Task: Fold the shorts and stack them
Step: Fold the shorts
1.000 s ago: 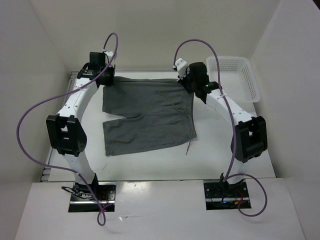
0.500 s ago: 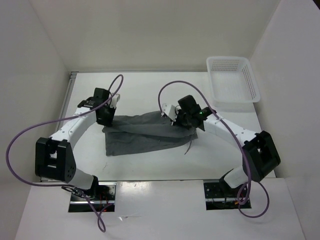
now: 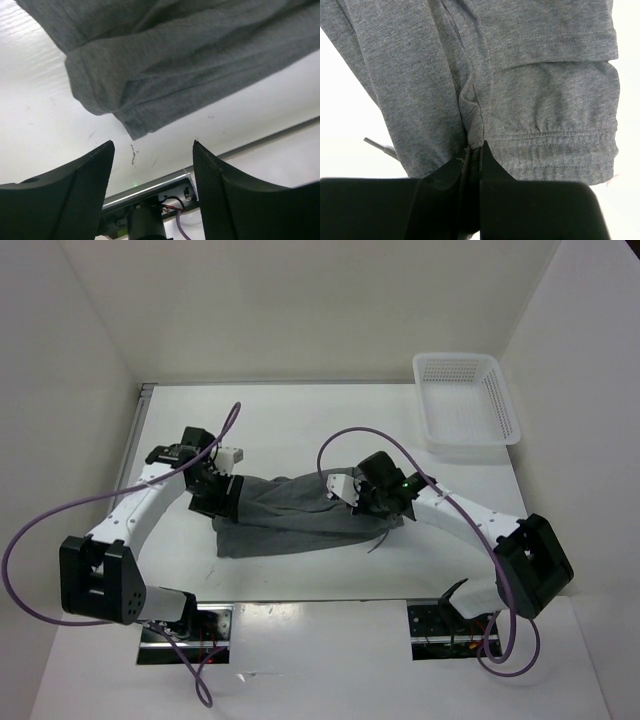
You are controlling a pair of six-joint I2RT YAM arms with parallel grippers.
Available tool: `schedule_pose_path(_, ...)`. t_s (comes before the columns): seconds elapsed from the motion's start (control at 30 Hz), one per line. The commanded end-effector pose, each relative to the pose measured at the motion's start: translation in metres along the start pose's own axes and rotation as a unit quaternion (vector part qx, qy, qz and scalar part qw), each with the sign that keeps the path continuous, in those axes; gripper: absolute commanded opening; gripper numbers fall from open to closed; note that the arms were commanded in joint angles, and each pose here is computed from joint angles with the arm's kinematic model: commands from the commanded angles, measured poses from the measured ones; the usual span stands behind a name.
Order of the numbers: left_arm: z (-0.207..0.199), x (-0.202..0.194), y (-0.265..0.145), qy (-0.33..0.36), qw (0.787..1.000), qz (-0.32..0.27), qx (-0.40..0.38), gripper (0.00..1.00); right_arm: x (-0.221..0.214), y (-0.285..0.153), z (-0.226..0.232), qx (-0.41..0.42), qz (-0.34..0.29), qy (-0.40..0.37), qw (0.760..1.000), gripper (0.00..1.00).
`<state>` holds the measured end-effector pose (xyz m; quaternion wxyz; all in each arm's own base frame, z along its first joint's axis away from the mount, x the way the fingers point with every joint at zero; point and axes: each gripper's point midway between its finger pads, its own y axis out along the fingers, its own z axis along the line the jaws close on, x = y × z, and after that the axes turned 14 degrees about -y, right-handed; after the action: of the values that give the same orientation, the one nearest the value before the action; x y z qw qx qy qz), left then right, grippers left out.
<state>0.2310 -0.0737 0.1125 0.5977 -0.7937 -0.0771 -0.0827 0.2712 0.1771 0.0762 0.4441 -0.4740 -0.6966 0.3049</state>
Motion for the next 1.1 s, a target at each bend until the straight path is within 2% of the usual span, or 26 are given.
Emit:
schedule_pose_path(0.0,0.019,0.011,0.018,-0.001,0.999,0.003,0.047,0.7,0.002,-0.006,-0.003,-0.013,-0.005,-0.012,1.0,0.0)
schedule_pose_path(0.03,0.037,0.019,0.028,-0.001,0.996,0.001,0.092,0.7,0.003,-0.005,-0.005,-0.017,-0.007,-0.012,1.0,0.0)
schedule_pose_path(0.07,0.041,0.031,0.029,0.001,0.994,-0.013,0.106,0.7,0.003,-0.005,-0.005,-0.017,-0.007,-0.012,1.0,0.0)
schedule_pose_path(0.23,0.034,0.075,0.026,-0.005,0.995,-0.063,0.08,0.7,0.005,-0.005,-0.004,-0.015,-0.011,-0.012,1.0,0.0)
schedule_pose_path(0.37,0.042,0.072,0.037,-0.013,0.995,-0.043,0.09,0.63,0.003,-0.005,-0.005,-0.017,-0.007,-0.012,1.0,0.0)
schedule_pose_path(0.53,0.026,0.051,0.033,-0.04,0.999,0.021,0.027,0.59,0.001,-0.003,-0.004,-0.016,-0.001,-0.012,1.0,0.0)
schedule_pose_path(0.67,0.026,0.063,0.024,-0.077,0.997,0.024,-0.019,0.58,0.001,-0.003,-0.005,-0.016,-0.001,-0.017,1.0,0.0)
schedule_pose_path(0.8,0.045,0.076,0.012,-0.17,0.98,0.032,-0.099,0.55,0.001,-0.003,-0.005,-0.016,-0.001,-0.017,1.0,0.0)
schedule_pose_path(0.87,0.043,0.08,0.01,-0.195,0.97,0.036,-0.143,0.53,0.001,-0.003,-0.002,-0.009,-0.002,-0.016,1.0,0.0)
schedule_pose_path(0.9,0.044,0.071,0.016,-0.215,0.963,0.063,-0.152,0.53,0.001,-0.003,-0.002,-0.009,-0.002,-0.016,1.0,0.0)
schedule_pose_path(1.07,0.052,0.057,0.03,-0.233,0.958,0.092,-0.141,0.56,-0.001,-0.002,0.001,-0.005,0.0,-0.016,1.0,0.0)
